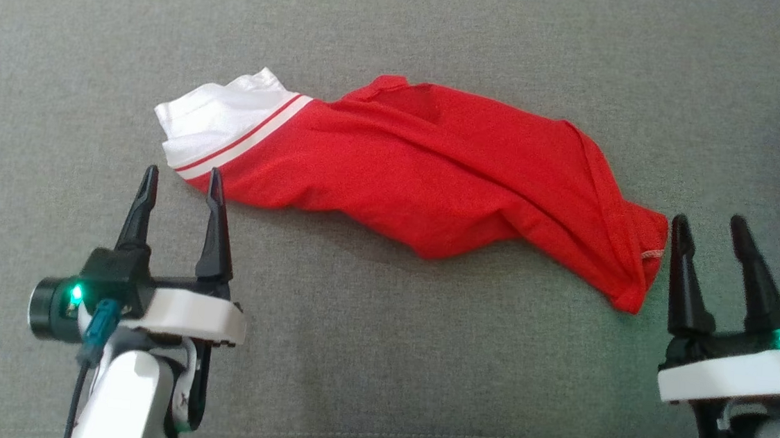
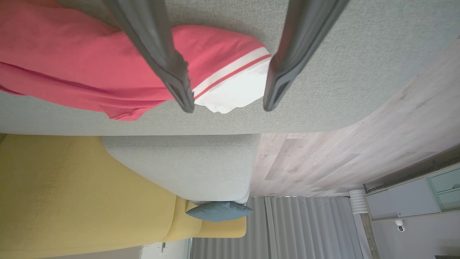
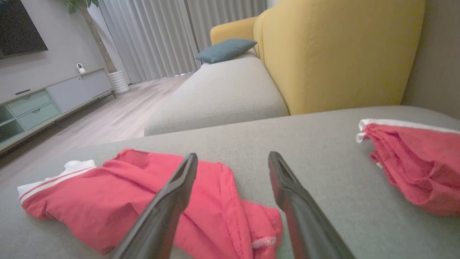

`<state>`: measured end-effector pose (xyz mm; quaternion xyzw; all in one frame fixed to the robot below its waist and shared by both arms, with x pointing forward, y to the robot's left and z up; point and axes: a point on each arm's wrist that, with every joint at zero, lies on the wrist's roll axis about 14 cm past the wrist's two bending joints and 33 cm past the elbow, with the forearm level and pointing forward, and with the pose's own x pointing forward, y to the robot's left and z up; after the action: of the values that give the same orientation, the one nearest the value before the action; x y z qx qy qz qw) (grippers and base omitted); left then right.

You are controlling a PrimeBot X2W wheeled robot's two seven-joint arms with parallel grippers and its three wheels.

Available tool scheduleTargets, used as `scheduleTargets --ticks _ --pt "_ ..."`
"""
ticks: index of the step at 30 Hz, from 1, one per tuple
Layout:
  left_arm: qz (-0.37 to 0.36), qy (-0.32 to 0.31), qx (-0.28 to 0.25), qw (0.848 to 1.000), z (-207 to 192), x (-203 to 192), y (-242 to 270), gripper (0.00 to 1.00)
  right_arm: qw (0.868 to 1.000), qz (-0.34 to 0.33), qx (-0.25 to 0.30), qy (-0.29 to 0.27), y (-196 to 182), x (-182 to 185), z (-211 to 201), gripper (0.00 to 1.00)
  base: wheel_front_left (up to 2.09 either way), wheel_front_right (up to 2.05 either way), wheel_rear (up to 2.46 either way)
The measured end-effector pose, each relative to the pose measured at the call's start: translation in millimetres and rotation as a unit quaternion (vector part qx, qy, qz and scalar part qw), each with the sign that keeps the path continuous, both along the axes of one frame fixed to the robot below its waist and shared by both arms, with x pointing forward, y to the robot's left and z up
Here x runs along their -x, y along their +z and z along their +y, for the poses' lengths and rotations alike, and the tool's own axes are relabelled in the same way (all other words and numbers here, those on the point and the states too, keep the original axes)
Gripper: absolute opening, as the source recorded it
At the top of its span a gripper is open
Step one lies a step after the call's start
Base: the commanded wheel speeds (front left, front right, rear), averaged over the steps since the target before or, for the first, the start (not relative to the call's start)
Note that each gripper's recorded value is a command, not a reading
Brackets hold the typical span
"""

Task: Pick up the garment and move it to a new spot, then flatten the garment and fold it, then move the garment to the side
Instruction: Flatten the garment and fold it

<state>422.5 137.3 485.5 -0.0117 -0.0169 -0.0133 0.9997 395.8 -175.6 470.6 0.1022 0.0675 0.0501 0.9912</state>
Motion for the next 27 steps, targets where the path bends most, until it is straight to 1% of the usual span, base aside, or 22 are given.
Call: scheduleTargets --ticks 2,8,23,27 --pt "-0.001 -0.001 -0.001 1.000 0.3 3.3 1.3 1.00 0.999 -0.034 0.012 0.003 22.9 -3.7 -0.3 1.00 0.00 0.00 0.00" --pt "-0.002 0.000 -0.004 1.000 2.0 6.6 2.4 1.00 0.998 -0.052 0.022 0.006 39.8 -7.1 -0.2 1.00 0.00 0.00 0.00" --pt "0.004 0.002 -0.005 1.000 2.7 4.8 -2.4 1.00 0.999 -0.038 0.020 0.000 33.3 -8.6 -3.4 1.00 0.00 0.00 0.00" --pt "0.008 0.003 -0.005 1.000 2.6 2.7 -6.2 1.00 1.000 0.000 0.022 0.000 11.6 -9.2 -6.3 1.00 0.00 0.00 0.00"
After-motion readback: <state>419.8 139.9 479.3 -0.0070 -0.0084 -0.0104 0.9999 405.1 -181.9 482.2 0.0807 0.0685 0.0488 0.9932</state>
